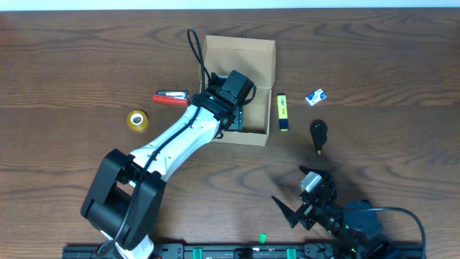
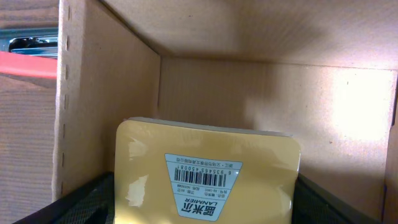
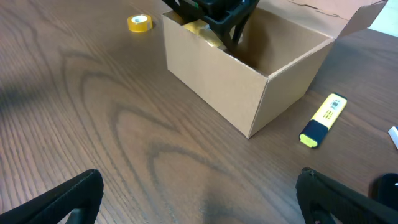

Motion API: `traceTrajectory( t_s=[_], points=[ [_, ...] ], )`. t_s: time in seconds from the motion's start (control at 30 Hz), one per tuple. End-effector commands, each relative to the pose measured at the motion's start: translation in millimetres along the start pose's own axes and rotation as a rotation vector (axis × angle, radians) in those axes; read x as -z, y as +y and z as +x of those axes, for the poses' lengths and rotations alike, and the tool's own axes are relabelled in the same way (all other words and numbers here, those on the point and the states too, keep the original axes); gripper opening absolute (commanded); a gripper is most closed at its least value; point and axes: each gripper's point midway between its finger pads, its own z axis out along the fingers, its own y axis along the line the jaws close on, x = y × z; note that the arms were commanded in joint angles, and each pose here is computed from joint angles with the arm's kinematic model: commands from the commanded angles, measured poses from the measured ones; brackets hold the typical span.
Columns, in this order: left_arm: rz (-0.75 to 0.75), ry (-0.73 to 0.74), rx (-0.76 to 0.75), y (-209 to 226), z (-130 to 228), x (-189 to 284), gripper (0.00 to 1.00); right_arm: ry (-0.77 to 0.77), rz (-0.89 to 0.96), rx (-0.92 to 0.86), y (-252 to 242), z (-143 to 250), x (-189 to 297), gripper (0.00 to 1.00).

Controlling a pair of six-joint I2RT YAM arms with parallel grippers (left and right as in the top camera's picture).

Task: Pack container
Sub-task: 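Lower the tin into the box and open the left gripper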

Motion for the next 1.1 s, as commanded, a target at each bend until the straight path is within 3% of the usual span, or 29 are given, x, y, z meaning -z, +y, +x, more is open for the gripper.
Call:
traceTrajectory(
  t_s=[0.0, 0.77, 1.07],
  points=[
    [-0.016, -0.011, 0.012, 3.6, -5.1, 0.4, 0.83, -0.002, -0.012, -0.009, 2.6, 0.8, -0.3, 0.99],
    [0.011, -0.008, 0.013, -1.0, -5.4, 2.2, 0.86, -0.002, -0.012, -0.009, 2.6, 0.8, -0.3, 0.99],
    [0.104, -0.187, -0.009, -9.7, -61.3, 77.7, 0.86, -0.002, -0.012, -0.009, 2.6, 0.8, -0.3, 0.99]
  ],
)
